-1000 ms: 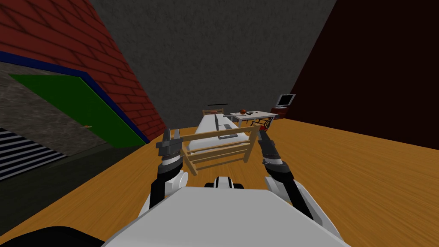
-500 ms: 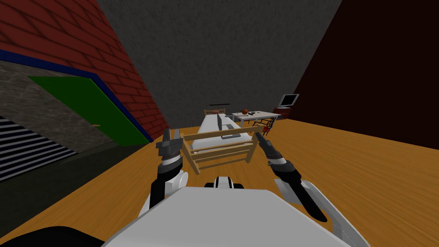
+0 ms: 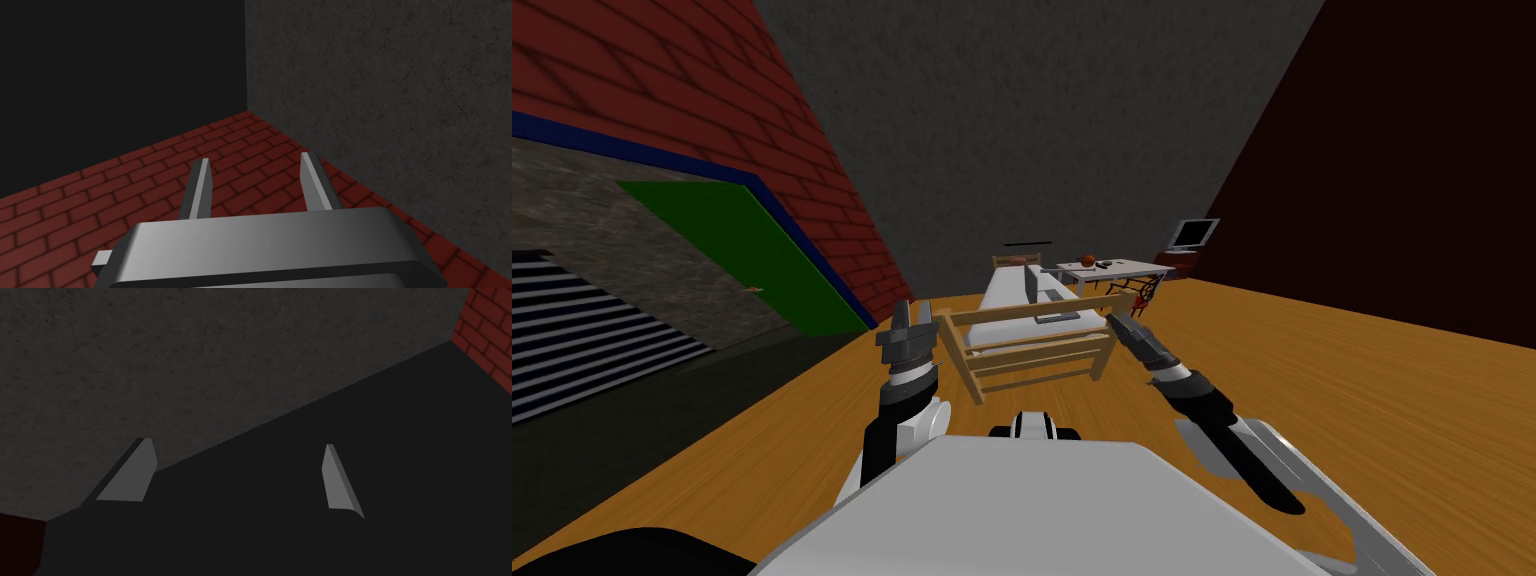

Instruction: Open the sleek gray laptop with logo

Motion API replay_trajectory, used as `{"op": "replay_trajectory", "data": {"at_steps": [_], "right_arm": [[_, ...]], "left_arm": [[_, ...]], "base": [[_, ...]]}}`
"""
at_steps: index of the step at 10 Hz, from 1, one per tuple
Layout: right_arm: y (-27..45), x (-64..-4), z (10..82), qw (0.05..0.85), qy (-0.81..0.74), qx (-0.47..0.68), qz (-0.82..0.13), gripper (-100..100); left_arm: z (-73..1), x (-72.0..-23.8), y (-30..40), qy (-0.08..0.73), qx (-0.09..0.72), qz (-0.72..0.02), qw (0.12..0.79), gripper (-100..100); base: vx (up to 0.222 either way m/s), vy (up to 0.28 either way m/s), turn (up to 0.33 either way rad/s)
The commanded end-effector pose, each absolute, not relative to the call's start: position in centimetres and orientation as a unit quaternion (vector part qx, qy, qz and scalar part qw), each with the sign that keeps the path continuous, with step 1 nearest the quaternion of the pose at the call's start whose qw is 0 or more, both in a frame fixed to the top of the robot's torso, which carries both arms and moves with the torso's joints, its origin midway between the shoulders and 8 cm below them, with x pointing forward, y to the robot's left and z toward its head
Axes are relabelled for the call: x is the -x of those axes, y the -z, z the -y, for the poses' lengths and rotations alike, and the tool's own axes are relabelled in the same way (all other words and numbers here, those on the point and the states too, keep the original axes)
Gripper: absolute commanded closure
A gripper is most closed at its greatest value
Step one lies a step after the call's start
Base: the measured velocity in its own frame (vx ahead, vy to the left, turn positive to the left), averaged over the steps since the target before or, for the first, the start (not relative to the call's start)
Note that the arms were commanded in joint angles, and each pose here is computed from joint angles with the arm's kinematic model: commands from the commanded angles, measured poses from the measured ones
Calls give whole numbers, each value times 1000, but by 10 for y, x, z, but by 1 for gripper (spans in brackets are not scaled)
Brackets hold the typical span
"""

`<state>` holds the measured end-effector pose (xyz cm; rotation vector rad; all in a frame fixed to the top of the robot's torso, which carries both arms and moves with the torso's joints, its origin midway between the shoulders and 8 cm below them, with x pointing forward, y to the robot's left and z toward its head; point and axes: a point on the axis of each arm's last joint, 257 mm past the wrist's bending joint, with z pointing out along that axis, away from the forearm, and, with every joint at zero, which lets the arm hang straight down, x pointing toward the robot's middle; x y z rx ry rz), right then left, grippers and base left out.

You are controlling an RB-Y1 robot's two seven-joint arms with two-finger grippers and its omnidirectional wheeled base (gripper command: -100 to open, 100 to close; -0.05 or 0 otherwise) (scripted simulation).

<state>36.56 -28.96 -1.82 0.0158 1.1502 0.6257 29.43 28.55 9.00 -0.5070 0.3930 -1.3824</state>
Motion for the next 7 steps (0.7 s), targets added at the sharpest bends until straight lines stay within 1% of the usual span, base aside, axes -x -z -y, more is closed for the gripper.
{"op": "replay_trajectory", "data": {"at_steps": [1, 2, 5, 7], "right_arm": [[30, -373, 311, 788, -218, 34, -575, -100], [30, -373, 310, 787, -216, 39, -576, -100], [42, -382, 342, 774, -125, 89, -614, -100], [48, -388, 367, 761, -64, 119, -634, -100]], "left_arm": [[-286, -294, -90, 626, 230, -178, 723, 0], [-286, -294, -90, 626, 230, -178, 723, 0], [-286, -294, -90, 626, 230, -178, 723, 0], [-286, -294, -90, 626, 230, -178, 723, 0]], "base": [[-5, 93, 51], [-5, 87, 20], [2, 101, 77], [23, 134, 92]]}}
